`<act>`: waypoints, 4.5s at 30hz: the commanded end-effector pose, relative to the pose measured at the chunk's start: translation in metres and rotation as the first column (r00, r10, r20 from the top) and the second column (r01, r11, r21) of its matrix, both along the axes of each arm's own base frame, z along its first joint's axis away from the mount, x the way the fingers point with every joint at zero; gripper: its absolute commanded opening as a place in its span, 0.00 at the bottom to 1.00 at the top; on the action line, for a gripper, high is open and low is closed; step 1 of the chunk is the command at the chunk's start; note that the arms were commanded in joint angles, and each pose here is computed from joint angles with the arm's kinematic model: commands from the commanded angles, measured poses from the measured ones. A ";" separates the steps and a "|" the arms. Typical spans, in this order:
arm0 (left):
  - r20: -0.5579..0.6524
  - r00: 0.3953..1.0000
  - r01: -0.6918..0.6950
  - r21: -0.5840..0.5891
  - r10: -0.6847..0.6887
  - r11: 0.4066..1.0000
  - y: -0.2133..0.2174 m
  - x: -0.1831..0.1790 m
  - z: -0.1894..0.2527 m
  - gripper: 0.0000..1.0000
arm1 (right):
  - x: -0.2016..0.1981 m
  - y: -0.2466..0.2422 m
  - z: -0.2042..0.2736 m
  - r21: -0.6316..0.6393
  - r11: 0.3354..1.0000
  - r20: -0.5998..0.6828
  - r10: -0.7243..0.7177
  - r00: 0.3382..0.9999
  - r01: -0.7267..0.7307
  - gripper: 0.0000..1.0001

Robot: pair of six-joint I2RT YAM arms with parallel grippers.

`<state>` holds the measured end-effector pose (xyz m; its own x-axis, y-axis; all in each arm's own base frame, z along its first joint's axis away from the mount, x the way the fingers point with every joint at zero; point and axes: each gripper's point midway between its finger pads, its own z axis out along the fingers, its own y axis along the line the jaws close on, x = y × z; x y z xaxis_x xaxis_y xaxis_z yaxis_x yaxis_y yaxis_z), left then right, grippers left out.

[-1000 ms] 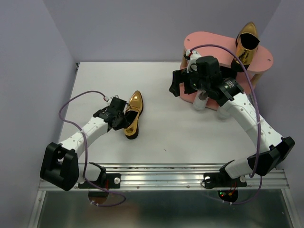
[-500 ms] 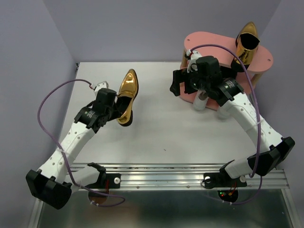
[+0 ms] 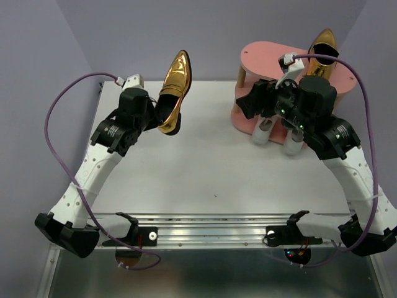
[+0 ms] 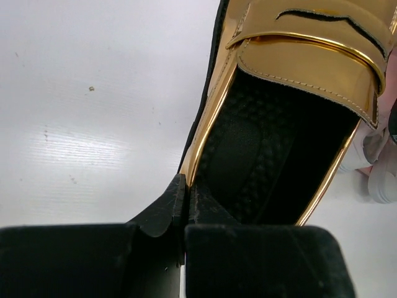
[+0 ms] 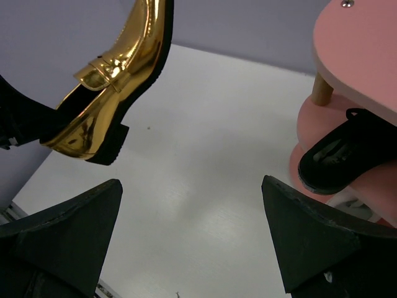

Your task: Place and organize the shoes onto the shoe shelf

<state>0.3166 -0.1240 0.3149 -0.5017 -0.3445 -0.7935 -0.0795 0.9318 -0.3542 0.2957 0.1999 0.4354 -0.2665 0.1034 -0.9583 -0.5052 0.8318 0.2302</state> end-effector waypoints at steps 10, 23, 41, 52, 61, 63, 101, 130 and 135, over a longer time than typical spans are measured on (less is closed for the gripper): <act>-0.074 0.987 -0.159 -0.247 0.145 0.956 -0.025 0.027 -0.066 0.00 | 0.018 0.047 -0.017 0.027 0.995 -0.140 0.100 0.985 -0.097 0.91; -0.356 0.918 -0.250 -0.179 0.175 0.952 -0.032 0.010 -0.193 0.04 | 0.040 0.095 -0.129 -0.169 0.982 -0.346 0.022 0.938 -0.085 1.00; -0.016 0.977 -0.213 -0.196 0.214 0.957 0.016 0.002 -0.050 0.68 | 0.038 0.130 -0.213 -0.199 0.979 -0.479 -0.055 0.876 -0.047 0.99; 0.030 0.952 -0.295 -0.182 0.305 0.938 0.064 -0.008 -0.039 0.68 | 0.042 0.187 -0.259 -0.111 0.994 -0.554 -0.060 0.830 -0.002 0.95; -0.004 0.963 -0.267 -0.169 0.271 0.949 0.059 -0.011 -0.057 0.68 | 0.049 0.203 -0.317 -0.109 0.991 -0.630 -0.128 0.766 0.076 0.94; -0.005 0.962 -0.270 -0.166 0.273 0.949 0.060 -0.012 -0.059 0.68 | 0.050 0.205 -0.322 -0.111 0.991 -0.637 -0.132 0.759 0.079 0.89; 0.088 0.927 -0.348 -0.165 0.366 0.923 0.088 -0.032 -0.035 0.60 | 0.147 0.070 0.038 0.198 0.907 -0.063 -0.365 0.929 0.370 0.01; 0.066 0.941 -0.318 -0.174 0.333 0.932 0.080 -0.032 -0.043 0.59 | 0.111 -0.087 0.108 0.424 0.595 -0.004 -0.753 0.658 0.683 0.01; 0.067 0.942 -0.313 -0.180 0.329 0.933 0.079 -0.032 -0.042 0.59 | 0.106 -0.107 0.114 0.428 0.528 0.001 -0.812 0.584 0.733 0.01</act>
<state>0.2850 -0.0466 0.2685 -0.2875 -0.6012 -0.7456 -0.3308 0.7929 -0.5117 0.4245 0.1325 0.4627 -0.0521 0.3805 -0.9233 0.2413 0.9020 0.3581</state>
